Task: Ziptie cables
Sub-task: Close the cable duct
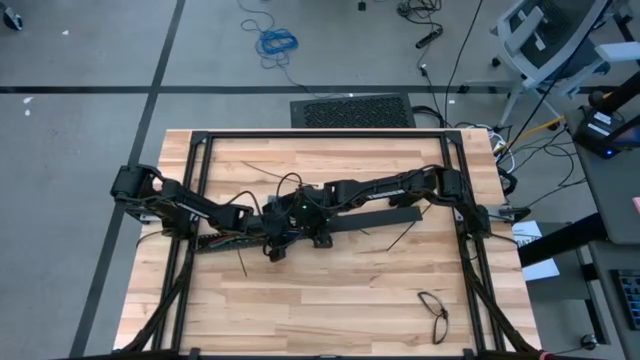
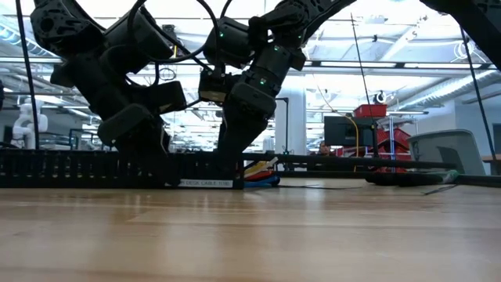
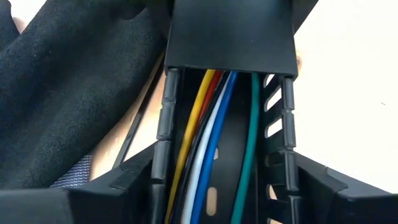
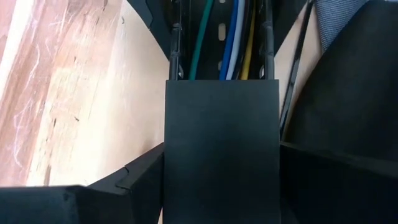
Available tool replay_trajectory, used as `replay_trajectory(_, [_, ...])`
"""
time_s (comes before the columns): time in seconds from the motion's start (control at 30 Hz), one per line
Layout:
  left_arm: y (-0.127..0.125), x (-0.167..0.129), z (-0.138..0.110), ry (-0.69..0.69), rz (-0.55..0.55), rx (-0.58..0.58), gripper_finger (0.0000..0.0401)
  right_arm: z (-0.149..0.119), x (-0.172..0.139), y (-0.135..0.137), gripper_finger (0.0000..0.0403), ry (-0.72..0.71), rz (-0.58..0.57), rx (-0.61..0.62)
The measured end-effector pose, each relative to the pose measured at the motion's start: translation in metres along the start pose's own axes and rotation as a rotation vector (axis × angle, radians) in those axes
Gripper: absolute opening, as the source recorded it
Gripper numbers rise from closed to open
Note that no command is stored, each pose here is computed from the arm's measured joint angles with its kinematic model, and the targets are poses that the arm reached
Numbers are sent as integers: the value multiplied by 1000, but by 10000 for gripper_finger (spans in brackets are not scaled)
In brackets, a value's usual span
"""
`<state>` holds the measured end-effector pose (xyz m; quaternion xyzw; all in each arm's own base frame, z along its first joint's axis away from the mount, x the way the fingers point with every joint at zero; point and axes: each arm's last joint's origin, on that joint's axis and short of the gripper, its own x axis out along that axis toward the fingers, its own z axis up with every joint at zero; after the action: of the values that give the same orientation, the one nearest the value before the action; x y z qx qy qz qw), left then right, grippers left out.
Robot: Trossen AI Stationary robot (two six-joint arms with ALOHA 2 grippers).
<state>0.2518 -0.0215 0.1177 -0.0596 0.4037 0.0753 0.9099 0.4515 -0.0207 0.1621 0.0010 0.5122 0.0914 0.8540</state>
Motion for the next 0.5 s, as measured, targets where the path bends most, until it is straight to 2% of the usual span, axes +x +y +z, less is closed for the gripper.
replay_trajectory(0.13, [0, 0, 0, 0, 0, 4, 249, 1, 0, 0, 256, -8, -2, -3])
replay_trajectory(0.5, [0, 0, 0, -7, 0, 21, 245, 4, 0, 0, 256, -47, -1, -16])
